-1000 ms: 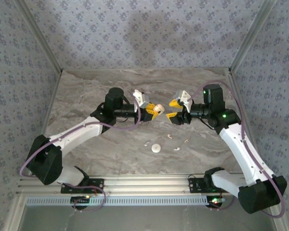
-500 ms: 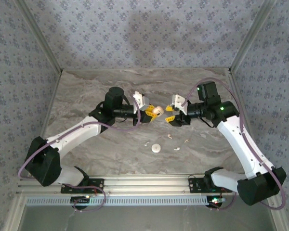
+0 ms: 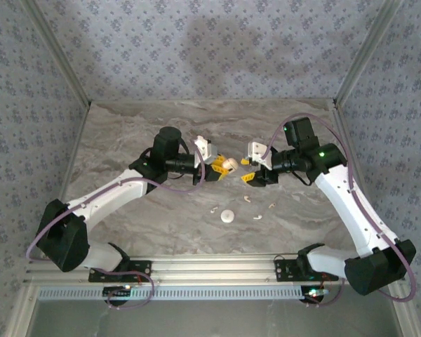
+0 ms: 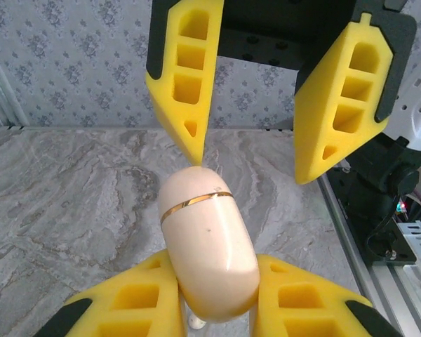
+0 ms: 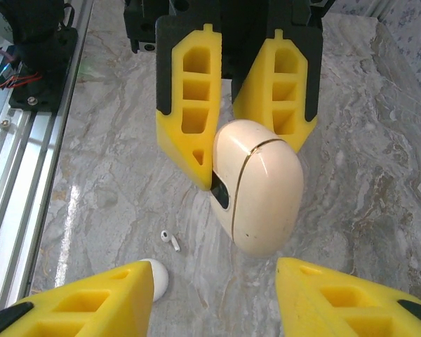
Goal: Insert wireless bluetooth earbuds into charging case
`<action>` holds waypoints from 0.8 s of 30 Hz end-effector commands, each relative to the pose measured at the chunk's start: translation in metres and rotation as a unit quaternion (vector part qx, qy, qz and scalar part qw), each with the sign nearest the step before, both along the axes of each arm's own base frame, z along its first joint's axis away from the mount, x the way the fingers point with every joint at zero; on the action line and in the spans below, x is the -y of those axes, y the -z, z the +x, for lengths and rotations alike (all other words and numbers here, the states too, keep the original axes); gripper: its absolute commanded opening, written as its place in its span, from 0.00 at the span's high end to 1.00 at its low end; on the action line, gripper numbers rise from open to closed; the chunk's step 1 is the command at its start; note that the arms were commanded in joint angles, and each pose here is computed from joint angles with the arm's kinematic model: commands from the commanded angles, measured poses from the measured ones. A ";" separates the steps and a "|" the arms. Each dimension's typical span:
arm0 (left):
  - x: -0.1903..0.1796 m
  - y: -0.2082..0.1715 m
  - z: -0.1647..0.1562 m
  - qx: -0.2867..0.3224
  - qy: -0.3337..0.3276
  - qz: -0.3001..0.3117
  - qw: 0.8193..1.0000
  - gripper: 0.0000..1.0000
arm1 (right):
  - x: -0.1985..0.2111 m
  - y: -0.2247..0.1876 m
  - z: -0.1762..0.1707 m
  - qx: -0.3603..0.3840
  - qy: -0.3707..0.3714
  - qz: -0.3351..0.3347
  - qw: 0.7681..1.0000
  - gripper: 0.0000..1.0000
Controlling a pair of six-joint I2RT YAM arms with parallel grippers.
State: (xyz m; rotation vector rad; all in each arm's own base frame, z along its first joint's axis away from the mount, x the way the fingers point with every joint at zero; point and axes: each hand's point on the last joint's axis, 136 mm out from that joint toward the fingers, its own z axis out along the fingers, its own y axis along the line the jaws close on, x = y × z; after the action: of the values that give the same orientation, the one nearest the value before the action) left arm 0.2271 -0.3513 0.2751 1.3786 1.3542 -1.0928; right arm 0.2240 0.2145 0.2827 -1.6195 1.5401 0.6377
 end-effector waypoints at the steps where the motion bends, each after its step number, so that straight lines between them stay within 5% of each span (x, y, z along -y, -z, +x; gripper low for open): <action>1: -0.002 -0.031 -0.010 0.040 0.026 -0.027 0.999 0.80 | 0.001 -0.015 -0.008 0.011 -0.012 0.007 1.000 0.48; 24: -0.002 -0.039 -0.025 0.051 0.068 -0.034 0.996 0.81 | -0.021 -0.026 -0.004 -0.006 -0.053 0.042 0.998 0.50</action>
State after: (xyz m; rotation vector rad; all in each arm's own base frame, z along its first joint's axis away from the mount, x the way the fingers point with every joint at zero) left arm 0.2126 -0.3513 0.2877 1.4521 1.2617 -1.1316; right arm 0.2252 0.2294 0.2968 -1.6321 1.4722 0.7291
